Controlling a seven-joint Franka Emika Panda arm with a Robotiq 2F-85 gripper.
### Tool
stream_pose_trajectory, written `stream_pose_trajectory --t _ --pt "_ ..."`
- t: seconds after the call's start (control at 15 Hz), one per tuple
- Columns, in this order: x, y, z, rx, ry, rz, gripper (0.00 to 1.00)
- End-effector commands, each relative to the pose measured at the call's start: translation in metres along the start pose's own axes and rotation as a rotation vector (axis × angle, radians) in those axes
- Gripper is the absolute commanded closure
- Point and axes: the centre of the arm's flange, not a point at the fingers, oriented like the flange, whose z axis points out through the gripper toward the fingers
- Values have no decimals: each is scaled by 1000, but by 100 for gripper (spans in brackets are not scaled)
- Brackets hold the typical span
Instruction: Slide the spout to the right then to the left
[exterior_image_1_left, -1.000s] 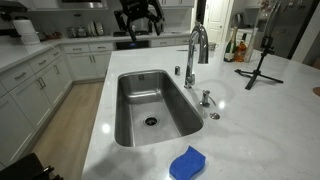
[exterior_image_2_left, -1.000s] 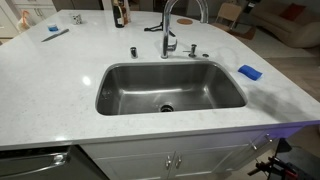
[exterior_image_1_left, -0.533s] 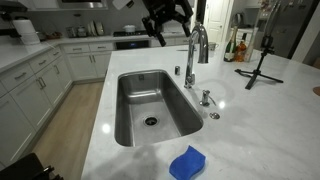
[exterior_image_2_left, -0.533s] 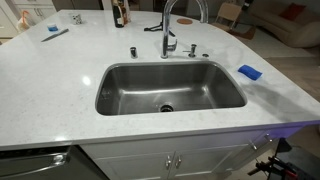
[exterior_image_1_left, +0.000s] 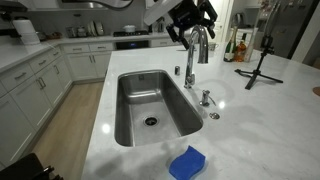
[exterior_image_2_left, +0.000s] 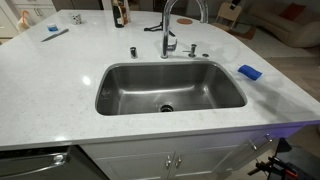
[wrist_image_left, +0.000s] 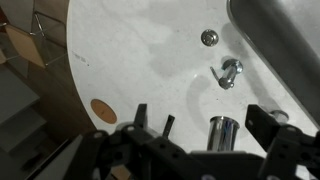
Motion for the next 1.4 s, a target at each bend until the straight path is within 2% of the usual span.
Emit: stream_pose_trajectory --t 0.0,0.13,0.4,0.6,0.8,1.13,1.33 --pt "17 17 20 21 106 13 0" --pt "20 22 27 66 172 18 0" --pt "23 33 30 211 321 0 0" --pt "25 36 33 306 396 -67 0" --pt "27 37 42 356 434 -126 0" --pt "36 33 77 321 419 -178 0" --pt "39 29 96 272 456 -196 0"
